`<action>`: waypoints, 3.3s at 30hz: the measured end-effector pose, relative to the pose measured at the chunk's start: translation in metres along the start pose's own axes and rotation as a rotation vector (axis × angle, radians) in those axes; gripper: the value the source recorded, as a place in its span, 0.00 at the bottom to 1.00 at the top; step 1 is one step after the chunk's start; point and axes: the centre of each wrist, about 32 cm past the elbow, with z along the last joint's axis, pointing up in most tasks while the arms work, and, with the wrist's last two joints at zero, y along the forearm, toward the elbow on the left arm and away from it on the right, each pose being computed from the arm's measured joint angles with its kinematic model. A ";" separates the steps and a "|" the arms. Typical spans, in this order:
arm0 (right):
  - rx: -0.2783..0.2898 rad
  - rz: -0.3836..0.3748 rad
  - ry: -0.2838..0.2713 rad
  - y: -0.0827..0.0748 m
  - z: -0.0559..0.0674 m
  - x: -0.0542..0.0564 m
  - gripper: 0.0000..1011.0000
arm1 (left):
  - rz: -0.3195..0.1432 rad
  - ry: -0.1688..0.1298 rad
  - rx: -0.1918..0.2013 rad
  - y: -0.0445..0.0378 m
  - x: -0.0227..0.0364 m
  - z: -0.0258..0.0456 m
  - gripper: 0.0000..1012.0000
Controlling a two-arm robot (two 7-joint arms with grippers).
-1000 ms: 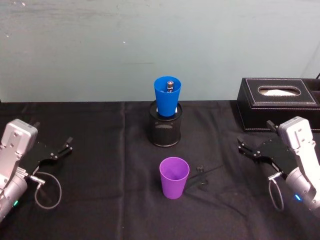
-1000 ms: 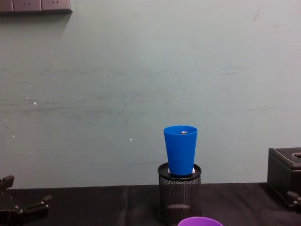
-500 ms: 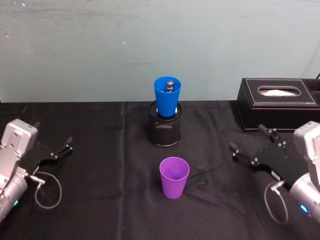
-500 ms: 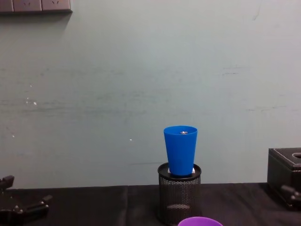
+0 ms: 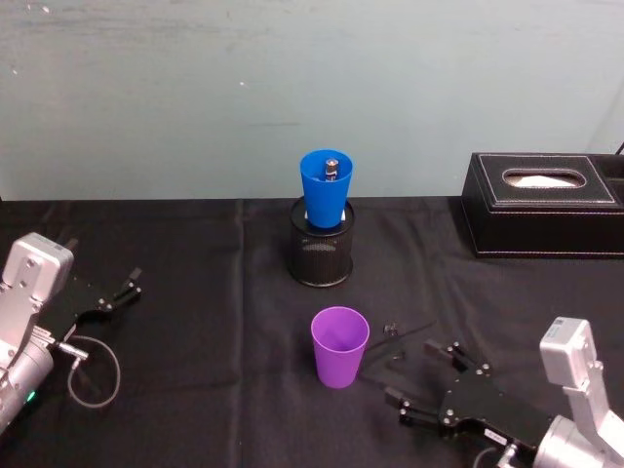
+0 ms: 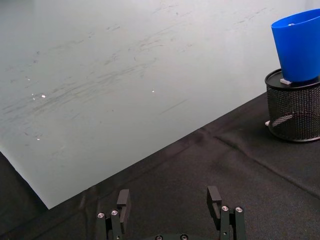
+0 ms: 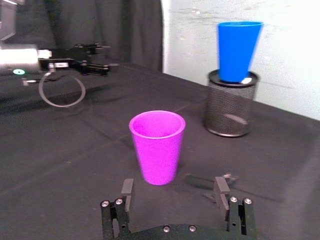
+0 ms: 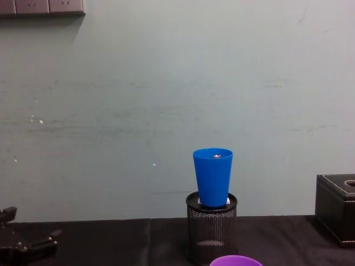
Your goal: Pick up one cup with a gripper and tap it against the other cup.
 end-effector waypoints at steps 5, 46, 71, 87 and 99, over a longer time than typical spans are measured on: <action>0.021 0.048 0.011 0.010 -0.003 -0.003 0.99 | 0.000 0.000 0.000 0.0000 0.0000 0.0000 0.99; 0.050 0.081 0.001 0.081 0.002 0.006 0.99 | 0.000 0.000 0.000 0.0000 0.0000 0.0000 0.99; 0.055 0.088 -0.002 0.089 0.001 0.006 0.99 | 0.000 0.000 0.000 0.0000 0.0000 0.0000 0.99; 0.055 0.087 0.002 0.089 0.001 0.006 0.79 | 0.000 0.000 0.000 0.0000 0.0000 0.0000 0.99; 0.055 0.087 0.003 0.088 0.001 0.006 0.73 | 0.000 0.000 0.000 0.0000 0.0000 0.0000 0.99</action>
